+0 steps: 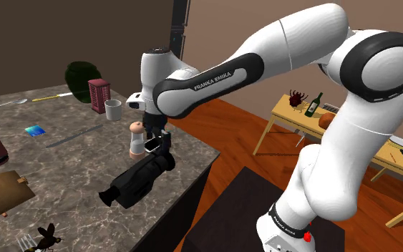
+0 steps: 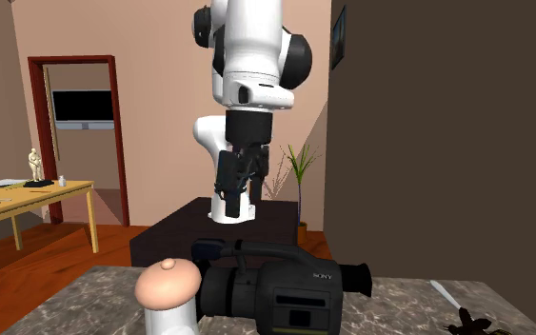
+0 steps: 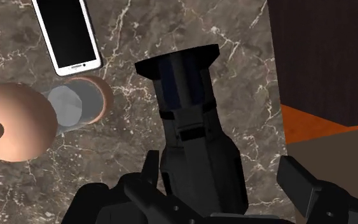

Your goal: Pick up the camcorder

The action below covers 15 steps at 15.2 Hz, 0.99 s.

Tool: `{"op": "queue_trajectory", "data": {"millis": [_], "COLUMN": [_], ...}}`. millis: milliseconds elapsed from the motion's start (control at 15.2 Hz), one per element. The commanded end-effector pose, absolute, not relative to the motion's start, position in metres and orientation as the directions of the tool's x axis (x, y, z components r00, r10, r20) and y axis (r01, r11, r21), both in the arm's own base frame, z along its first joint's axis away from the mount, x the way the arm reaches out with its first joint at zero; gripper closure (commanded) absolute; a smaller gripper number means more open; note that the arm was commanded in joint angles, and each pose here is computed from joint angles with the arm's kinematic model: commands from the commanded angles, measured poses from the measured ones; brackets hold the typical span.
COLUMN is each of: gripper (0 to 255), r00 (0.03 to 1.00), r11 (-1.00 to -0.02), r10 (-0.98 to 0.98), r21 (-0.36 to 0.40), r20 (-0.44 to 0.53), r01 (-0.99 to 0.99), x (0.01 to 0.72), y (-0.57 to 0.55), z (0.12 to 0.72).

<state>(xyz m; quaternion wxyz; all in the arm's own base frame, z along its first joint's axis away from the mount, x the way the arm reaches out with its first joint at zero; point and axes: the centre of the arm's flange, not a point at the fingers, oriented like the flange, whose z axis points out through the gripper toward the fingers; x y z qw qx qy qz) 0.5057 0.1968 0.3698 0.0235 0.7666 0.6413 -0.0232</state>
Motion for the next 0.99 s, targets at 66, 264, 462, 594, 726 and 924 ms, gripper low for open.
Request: {"op": "queue_trajectory", "data": {"millis": [66,264,462,594,726,924], "gripper": [0,0,0,0,0,255], "r00": [0.048,-0.045,-0.045,-0.045,-0.045,-0.045], "r11": [-0.047,0.046,0.046,0.046,0.046,0.046], "r10": [0.997,0.997,0.997,0.997,0.997,0.997], "r21": [0.007,0.008,0.008,0.008,0.008,0.008], "r20": [-0.062,-0.061,-0.061,-0.061,-0.061,-0.061], "r01": [0.999,0.999,0.999,0.999,0.999,0.999], "x": [0.51,0.511,0.511,0.511,0.511,0.511], "y": [0.229,0.253,0.253,0.253,0.253,0.253], "z": [0.348,0.332,0.316,0.306,0.292,0.292]}}
